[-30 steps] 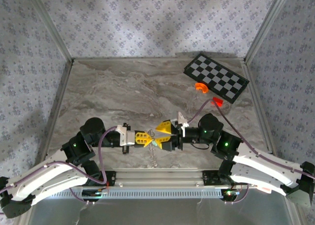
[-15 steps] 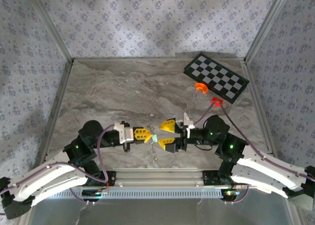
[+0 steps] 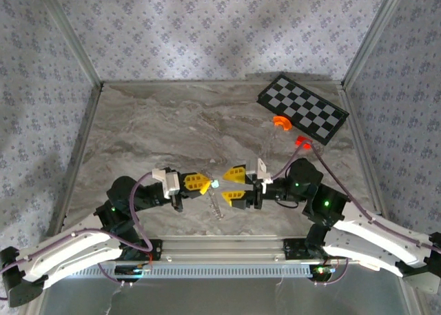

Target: Put the keys on the keyring

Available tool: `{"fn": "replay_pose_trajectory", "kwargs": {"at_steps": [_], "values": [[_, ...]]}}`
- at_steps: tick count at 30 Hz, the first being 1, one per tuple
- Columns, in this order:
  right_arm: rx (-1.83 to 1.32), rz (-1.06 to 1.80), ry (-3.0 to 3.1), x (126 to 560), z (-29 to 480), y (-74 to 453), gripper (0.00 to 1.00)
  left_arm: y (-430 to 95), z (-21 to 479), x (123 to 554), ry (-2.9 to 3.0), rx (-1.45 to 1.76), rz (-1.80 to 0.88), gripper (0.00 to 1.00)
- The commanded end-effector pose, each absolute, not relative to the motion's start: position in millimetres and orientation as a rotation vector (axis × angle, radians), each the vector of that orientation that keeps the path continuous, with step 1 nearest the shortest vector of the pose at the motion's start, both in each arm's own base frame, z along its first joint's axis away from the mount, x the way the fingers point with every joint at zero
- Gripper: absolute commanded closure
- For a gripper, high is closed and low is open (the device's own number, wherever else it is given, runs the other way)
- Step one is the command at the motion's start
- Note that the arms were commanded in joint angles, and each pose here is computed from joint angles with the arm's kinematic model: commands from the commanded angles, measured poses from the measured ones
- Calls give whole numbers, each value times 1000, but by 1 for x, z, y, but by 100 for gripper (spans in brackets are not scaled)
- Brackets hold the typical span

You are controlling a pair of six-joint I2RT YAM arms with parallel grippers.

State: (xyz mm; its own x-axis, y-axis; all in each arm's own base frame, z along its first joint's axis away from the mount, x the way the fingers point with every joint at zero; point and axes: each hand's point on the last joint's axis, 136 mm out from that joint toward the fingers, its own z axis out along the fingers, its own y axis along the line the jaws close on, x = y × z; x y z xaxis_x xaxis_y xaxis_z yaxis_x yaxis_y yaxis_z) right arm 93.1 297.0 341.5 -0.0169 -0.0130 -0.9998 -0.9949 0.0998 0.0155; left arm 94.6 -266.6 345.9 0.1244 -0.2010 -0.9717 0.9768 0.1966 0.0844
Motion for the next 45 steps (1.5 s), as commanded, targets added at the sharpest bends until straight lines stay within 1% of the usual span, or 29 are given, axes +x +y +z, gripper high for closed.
{"fn": "replay_pose_trajectory", "kwargs": {"at_steps": [1,7,25,34,40,45], "values": [[-1168,1124,1221,90,357,298,52,-257,377,80,923,925,-1151,100],[-1172,1140,1203,89,362,301,59,-257,377,73,893,940,-1173,100],[-1170,1193,1168,87,367,311,67,-264,369,74,914,967,-1178,100],[-1177,1193,1176,89,364,314,76,-267,368,76,922,971,-1175,100],[-1183,1193,1187,90,361,316,78,-267,369,76,921,974,-1174,100],[-1181,1179,1189,90,361,314,85,-268,369,76,923,974,-1173,100]]}}
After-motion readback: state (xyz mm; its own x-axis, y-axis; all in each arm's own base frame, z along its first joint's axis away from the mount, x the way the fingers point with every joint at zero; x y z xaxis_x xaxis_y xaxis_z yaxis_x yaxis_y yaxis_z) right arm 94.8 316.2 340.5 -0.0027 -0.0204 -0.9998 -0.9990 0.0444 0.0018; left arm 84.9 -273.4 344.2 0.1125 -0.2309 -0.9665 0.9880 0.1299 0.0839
